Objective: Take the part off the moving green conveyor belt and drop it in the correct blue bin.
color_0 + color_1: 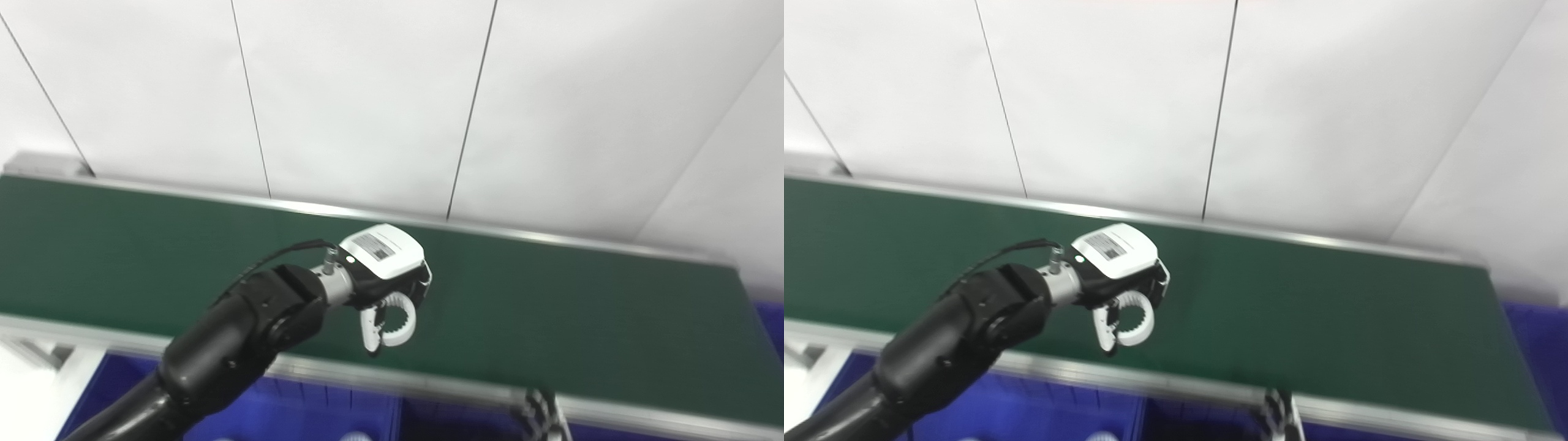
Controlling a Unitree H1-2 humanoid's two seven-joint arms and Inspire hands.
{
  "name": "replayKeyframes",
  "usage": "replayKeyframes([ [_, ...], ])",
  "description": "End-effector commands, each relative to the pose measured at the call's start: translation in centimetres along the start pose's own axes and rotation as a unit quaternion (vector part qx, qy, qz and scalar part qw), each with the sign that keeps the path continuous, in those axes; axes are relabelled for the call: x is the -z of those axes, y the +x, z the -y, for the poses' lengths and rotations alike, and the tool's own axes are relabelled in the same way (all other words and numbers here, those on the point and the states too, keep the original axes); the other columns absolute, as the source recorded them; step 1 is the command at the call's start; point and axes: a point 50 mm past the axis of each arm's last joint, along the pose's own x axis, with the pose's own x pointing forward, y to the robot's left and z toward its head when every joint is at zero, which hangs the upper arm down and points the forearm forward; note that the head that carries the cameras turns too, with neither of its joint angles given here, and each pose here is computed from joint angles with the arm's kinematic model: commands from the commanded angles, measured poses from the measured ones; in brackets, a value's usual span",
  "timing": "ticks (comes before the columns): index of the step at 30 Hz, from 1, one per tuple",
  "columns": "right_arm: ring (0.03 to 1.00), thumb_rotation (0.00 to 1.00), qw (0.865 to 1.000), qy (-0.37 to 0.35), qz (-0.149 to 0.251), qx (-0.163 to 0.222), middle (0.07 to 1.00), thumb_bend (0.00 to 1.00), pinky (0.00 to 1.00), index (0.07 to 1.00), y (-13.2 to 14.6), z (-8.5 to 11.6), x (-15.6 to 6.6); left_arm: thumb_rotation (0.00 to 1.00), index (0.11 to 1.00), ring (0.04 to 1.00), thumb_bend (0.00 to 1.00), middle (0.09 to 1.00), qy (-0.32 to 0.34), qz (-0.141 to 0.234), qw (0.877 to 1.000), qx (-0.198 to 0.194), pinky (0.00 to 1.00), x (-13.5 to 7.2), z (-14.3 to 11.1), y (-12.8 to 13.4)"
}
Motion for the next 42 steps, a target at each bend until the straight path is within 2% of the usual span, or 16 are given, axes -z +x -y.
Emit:
replayKeyframes([
  [1, 0.887, 0.88, 1.000, 0.006, 0.009, -0.006, 0.957, 0.77, 0.82, 0.979, -0.2, 0.4, -1.3, 0.00, 0.509, 0.373, 0.52, 0.425, -0.006, -0.024, 0.999, -0.021, 0.40, 0.1, -0.4, -2.0],
  [4, 0.880, 0.86, 1.000, 0.011, 0.007, -0.007, 0.951, 0.77, 0.82, 0.975, 0.0, 1.0, -2.0, 0.00, 0.512, 0.393, 0.52, 0.431, -0.024, -0.038, 0.999, 0.001, 0.41, -0.4, 1.5, -3.8],
  [6, 0.875, 0.86, 1.000, 0.012, 0.007, -0.010, 0.950, 0.76, 0.82, 0.979, 0.2, 1.3, -2.5, 0.00, 0.489, 0.339, 0.53, 0.465, -0.041, -0.050, 0.998, 0.018, 0.34, -0.7, 3.0, -4.9],
  [9, 0.869, 0.85, 1.000, 0.012, 0.007, -0.010, 0.944, 0.74, 0.82, 0.975, 0.5, 1.7, -3.0, 0.00, 0.501, 0.345, 0.52, 0.429, -0.057, -0.060, 0.996, 0.039, 0.35, -1.2, 5.3, -6.4],
  [12, 0.866, 0.84, 1.000, 0.014, 0.005, -0.011, 0.942, 0.76, 0.81, 0.970, 0.6, 2.2, -3.4, 0.00, 0.498, 0.409, 0.52, 0.463, -0.060, -0.073, 0.995, 0.045, 0.41, -1.6, 7.4, -7.7],
  [16, 0.873, 0.82, 1.000, 0.013, 0.005, -0.010, 0.946, 0.78, 0.82, 0.969, 0.6, 2.6, -3.8, 0.00, 0.496, 0.328, 0.52, 0.430, -0.060, -0.098, 0.992, 0.051, 0.38, -1.7, 9.4, -8.5],
  [18, 0.871, 0.82, 1.000, 0.013, 0.005, -0.008, 0.943, 0.79, 0.82, 0.965, 0.6, 2.7, -3.8, 0.00, 0.486, 0.341, 0.52, 0.464, -0.057, -0.115, 0.990, 0.059, 0.39, -1.7, 10.0, -8.6],
  [21, 0.855, 0.82, 1.000, 0.010, 0.007, -0.005, 0.932, 0.79, 0.81, 0.953, 0.5, 2.7, -3.9, 0.00, 0.498, 0.356, 0.52, 0.446, -0.060, -0.127, 0.989, 0.053, 0.39, -1.5, 10.8, -8.6],
  [25, 0.849, 0.81, 1.000, 0.009, 0.007, -0.005, 0.926, 0.79, 0.80, 0.948, 0.3, 2.6, -4.0, 0.00, 0.523, 0.412, 0.52, 0.425, -0.060, -0.130, 0.989, 0.036, 0.48, -1.4, 11.3, -8.4],
  [27, 0.861, 0.82, 1.000, 0.008, 0.007, -0.005, 0.934, 0.79, 0.80, 0.952, 0.3, 2.5, -4.0, 0.06, 0.504, 0.549, 0.52, 0.592, -0.057, -0.128, 0.990, 0.032, 0.52, -1.5, 11.3, -8.4],
  [28, 0.864, 0.82, 1.000, 0.008, 0.007, -0.006, 0.937, 0.79, 0.81, 0.955, 0.3, 2.5, -4.0, 0.25, 0.678, 0.692, 0.80, 0.728, -0.055, -0.128, 0.990, 0.032, 0.64, -1.6, 11.3, -8.4],
  [29, 0.865, 0.82, 1.000, 0.009, 0.008, -0.006, 0.938, 0.78, 0.81, 0.956, 0.3, 2.5, -4.0, 0.31, 0.737, 0.741, 0.89, 0.774, -0.051, -0.126, 0.990, 0.032, 0.68, -1.7, 11.3, -8.6],
  [30, 0.866, 0.82, 1.000, 0.009, 0.008, -0.007, 0.940, 0.78, 0.81, 0.955, 0.3, 2.4, -4.0, 0.42, 0.840, 0.850, 0.96, 0.880, -0.047, -0.124, 0.991, 0.031, 0.82, -1.8, 11.3, -8.7],
  [32, 0.866, 0.82, 1.000, 0.013, 0.009, -0.007, 0.942, 0.77, 0.81, 0.955, 0.2, 2.3, -4.0, 0.52, 0.915, 0.934, 0.98, 0.958, -0.034, -0.123, 0.991, 0.032, 0.93, -1.9, 11.4, -8.8],
  [35, 0.863, 0.82, 1.000, 0.012, 0.008, -0.008, 0.941, 0.77, 0.80, 0.956, 0.2, 2.3, -4.0, 0.60, 0.973, 0.990, 0.96, 0.996, -0.025, -0.125, 0.991, 0.032, 0.99, -2.1, 11.2, -9.0],
  [42, 0.869, 0.82, 1.000, 0.017, 0.008, -0.009, 0.944, 0.78, 0.81, 0.962, 0.3, 2.1, -4.1, 0.61, 0.968, 0.992, 0.91, 1.000, -0.047, -0.121, 0.991, 0.019, 1.00, -2.3, 10.7, -9.4],
])
